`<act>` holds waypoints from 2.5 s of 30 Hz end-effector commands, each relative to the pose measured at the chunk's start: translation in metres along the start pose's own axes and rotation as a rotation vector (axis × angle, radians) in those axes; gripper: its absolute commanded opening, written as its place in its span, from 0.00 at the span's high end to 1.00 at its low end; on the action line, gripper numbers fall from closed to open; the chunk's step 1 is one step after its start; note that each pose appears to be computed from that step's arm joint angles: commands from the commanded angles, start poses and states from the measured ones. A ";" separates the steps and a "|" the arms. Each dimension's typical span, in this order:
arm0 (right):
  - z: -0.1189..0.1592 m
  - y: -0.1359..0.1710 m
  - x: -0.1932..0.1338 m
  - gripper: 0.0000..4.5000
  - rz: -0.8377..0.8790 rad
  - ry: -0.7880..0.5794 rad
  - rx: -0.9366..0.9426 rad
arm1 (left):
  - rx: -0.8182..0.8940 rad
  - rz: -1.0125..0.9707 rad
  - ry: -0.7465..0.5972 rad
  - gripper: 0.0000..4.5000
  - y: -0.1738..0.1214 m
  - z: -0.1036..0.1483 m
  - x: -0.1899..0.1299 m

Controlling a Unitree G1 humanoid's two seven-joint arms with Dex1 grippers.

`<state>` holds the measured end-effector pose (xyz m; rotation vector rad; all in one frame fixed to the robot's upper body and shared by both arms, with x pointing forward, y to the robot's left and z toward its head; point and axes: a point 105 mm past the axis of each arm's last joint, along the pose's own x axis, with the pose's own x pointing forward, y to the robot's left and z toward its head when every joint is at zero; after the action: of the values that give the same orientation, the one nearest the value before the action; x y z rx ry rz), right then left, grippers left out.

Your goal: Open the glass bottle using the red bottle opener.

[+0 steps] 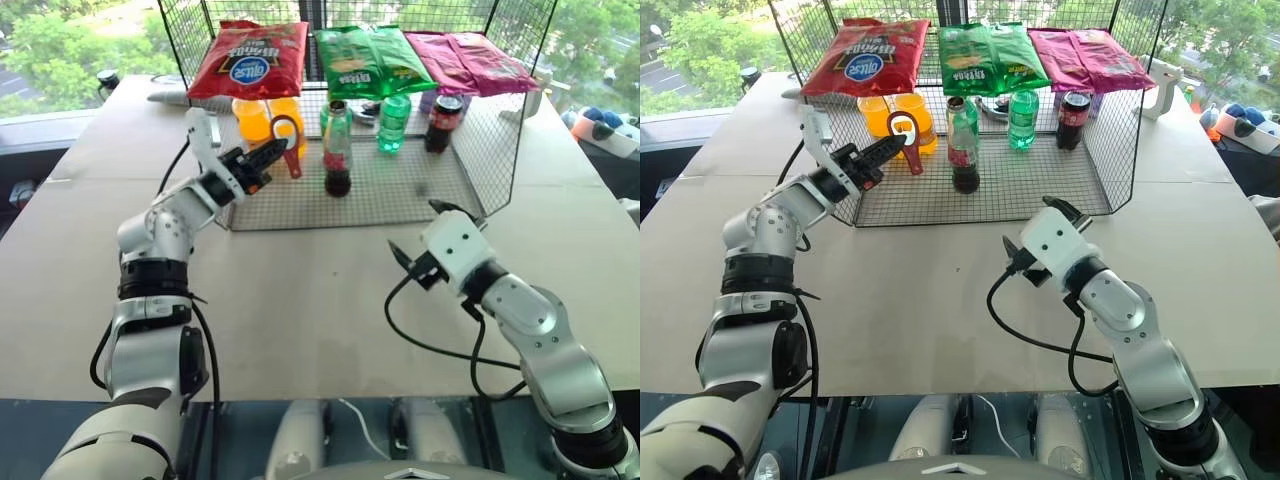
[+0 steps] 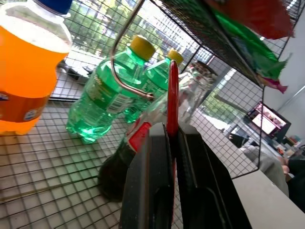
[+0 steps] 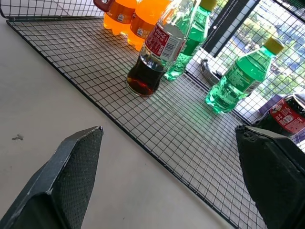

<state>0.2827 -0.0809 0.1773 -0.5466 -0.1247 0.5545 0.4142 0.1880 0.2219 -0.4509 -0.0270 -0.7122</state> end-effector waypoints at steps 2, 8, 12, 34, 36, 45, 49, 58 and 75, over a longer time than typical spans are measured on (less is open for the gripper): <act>0.017 -0.007 -0.009 0.00 -0.043 -0.071 -0.020 | 0.054 -0.003 -0.058 0.99 0.002 0.024 -0.004; 0.016 -0.005 -0.010 0.00 -0.048 -0.064 -0.015 | 0.055 0.002 -0.034 0.99 0.008 0.020 -0.008; 0.015 -0.005 -0.010 0.00 -0.049 -0.062 -0.015 | 0.058 0.002 -0.026 0.99 0.010 0.020 -0.007; 0.013 -0.005 -0.008 0.00 -0.062 -0.065 -0.003 | 0.371 -0.020 0.102 0.48 0.010 0.042 -0.003; 0.013 -0.004 -0.008 0.00 -0.063 -0.065 -0.001 | 0.408 -0.025 0.112 0.48 0.009 0.045 -0.001; 0.012 -0.004 -0.009 0.00 -0.074 -0.063 0.006 | 0.573 -0.061 0.178 0.59 0.005 0.045 -0.001; 0.011 -0.003 -0.009 0.00 -0.076 -0.063 0.009 | 0.628 -0.062 0.194 0.59 0.005 0.048 0.000; 0.010 -0.002 -0.008 0.00 -0.077 -0.063 0.015 | 0.640 -0.061 0.175 0.59 0.005 0.053 -0.001; 0.010 -0.003 -0.006 0.00 -0.080 -0.066 0.011 | 0.590 -0.081 0.138 0.99 0.003 0.057 -0.004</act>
<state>0.2782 -0.0813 0.1783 -0.5034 -0.1594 0.5078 0.4246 0.2125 0.2471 0.2015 -0.0434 -0.7672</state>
